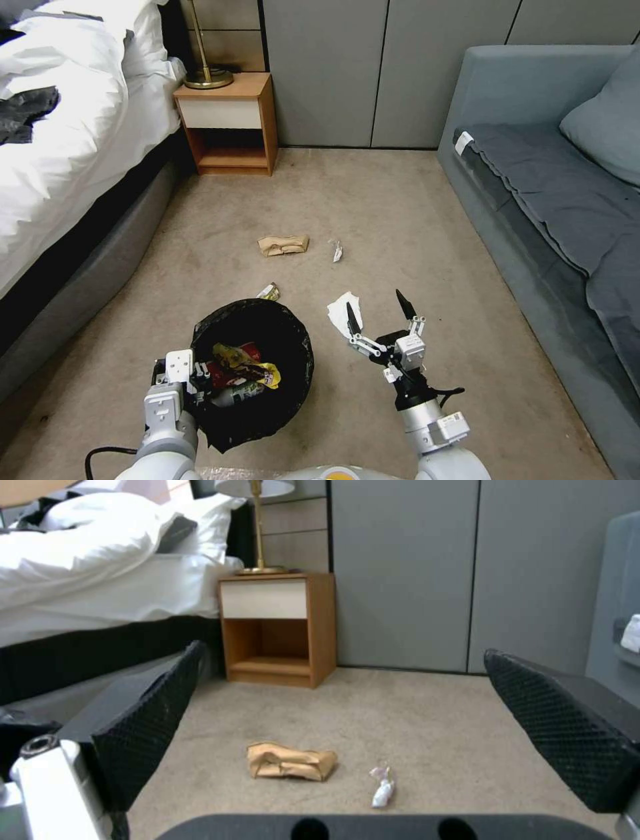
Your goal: Pick up the trash bin, then pick up the garbage from the floor and place it into the trash bin.
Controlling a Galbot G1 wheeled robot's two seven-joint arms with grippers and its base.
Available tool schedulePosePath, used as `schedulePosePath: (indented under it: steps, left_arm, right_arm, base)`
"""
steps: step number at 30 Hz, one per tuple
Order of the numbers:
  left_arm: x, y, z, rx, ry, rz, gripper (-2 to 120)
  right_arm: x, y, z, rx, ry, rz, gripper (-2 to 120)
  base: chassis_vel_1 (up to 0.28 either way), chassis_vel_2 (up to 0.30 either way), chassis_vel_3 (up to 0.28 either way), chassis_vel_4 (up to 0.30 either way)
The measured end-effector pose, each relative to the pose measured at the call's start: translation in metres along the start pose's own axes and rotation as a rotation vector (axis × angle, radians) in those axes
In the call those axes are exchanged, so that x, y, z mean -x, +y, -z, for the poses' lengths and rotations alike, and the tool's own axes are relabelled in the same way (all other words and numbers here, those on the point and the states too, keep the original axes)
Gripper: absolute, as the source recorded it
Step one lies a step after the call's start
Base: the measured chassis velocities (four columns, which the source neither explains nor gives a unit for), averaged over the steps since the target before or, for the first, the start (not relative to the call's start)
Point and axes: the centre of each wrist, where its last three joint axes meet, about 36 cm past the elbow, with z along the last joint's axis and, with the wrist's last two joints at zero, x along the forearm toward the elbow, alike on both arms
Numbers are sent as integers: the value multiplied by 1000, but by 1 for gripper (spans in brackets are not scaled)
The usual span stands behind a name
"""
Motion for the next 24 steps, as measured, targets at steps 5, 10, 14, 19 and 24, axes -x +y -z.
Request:
schedulePosePath:
  steps: [5, 10, 14, 19, 24]
  left_arm:
    - [0, -1, 0, -1, -1, -1, 0]
    - [0, -1, 0, 0, -1, -2, 0]
    - [1, -1, 1, 0, -1, -3, 0]
    - [2, -1, 1, 0, -1, -5, 0]
    - [1, 1, 0, 5, 2, -6, 0]
  right_arm:
    - [2, -4, -5, -3, 2, 5, 100]
    - [3, -7, -6, -9, 3, 8, 100]
    - [5, -9, -7, -9, 1, 18, 100]
    - [6, -9, -7, -8, 3, 26, 100]
    - [6, -7, -9, -5, 11, 38, 100]
  base:
    - [0, 0, 0, 0]
    - [0, 0, 0, 0]
    - [-76, 82, 91, -78]
    - [-111, 118, 115, -106]
    - [-75, 88, 84, -100]
